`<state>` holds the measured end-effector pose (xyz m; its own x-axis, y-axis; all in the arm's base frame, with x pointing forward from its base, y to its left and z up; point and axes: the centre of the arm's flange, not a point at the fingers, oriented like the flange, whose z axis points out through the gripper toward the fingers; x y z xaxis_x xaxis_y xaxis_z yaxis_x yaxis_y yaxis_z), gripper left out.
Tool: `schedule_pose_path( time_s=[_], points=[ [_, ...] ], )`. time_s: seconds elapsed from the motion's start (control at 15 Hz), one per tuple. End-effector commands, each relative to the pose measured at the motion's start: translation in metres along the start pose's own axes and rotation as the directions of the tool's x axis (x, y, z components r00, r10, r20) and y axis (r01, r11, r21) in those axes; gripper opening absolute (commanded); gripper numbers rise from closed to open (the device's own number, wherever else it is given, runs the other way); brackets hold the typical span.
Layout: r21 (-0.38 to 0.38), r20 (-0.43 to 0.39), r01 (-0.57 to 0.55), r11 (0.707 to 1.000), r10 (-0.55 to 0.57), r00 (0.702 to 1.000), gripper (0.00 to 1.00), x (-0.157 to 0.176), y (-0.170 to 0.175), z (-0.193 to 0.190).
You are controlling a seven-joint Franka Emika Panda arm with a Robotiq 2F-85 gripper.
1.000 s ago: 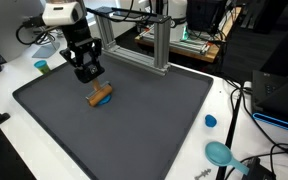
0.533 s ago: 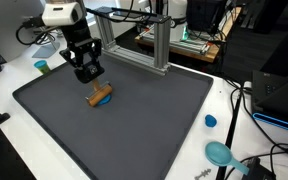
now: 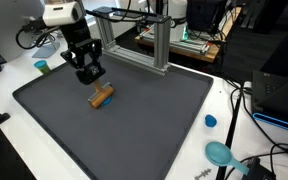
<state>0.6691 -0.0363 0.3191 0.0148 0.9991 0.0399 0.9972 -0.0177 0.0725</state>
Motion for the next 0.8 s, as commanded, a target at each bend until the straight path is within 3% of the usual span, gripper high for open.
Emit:
schedule_pose_path(
  time_s=[0.0, 0.73],
  points=[
    [0.039, -0.066, 0.003, 0.999, -0.001, 0.998, 0.23, -0.005, 0.01, 0.038],
    [0.069, -0.087, 0.055, 0.996, -0.049, 0.995, 0.23, -0.005, 0.019, 0.056]
  ],
)
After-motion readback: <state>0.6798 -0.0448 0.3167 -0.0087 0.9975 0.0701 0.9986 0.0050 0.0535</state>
